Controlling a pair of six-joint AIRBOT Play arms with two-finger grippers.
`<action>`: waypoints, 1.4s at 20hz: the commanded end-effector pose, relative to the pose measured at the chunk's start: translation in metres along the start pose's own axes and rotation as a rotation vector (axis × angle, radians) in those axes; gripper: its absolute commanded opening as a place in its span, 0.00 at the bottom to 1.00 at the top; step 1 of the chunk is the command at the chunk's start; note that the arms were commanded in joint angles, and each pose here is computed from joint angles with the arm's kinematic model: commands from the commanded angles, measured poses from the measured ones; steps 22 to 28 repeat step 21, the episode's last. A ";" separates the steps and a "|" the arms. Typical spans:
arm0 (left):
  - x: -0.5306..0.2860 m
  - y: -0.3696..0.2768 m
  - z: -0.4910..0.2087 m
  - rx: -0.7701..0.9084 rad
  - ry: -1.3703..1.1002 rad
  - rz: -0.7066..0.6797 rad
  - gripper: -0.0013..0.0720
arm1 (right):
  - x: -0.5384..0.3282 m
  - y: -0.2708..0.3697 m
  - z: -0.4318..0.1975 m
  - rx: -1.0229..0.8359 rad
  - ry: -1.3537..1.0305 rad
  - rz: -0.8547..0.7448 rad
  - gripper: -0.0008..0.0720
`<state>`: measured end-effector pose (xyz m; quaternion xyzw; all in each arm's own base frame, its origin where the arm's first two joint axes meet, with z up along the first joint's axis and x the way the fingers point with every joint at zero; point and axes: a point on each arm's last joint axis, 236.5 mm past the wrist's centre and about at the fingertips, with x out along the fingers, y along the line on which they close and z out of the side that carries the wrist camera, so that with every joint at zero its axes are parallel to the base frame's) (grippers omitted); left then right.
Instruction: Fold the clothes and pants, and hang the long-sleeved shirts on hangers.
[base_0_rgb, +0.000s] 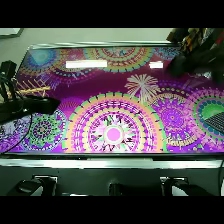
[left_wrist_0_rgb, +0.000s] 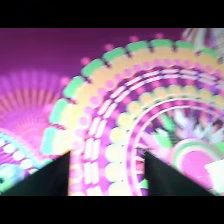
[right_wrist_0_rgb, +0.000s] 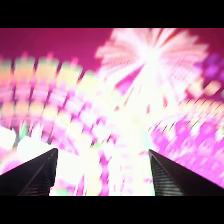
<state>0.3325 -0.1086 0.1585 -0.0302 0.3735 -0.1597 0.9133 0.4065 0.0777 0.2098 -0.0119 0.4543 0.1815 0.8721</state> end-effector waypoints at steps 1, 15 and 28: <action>-0.003 0.036 -0.012 0.071 0.045 0.141 0.08 | 0.045 0.028 -0.073 -0.017 0.270 0.005 0.58; -0.008 0.069 -0.012 0.008 0.041 0.213 0.06 | 0.053 0.046 -0.086 -0.006 0.315 0.049 0.05; -0.008 0.069 -0.012 0.008 0.041 0.213 0.06 | 0.053 0.046 -0.086 -0.006 0.315 0.049 0.05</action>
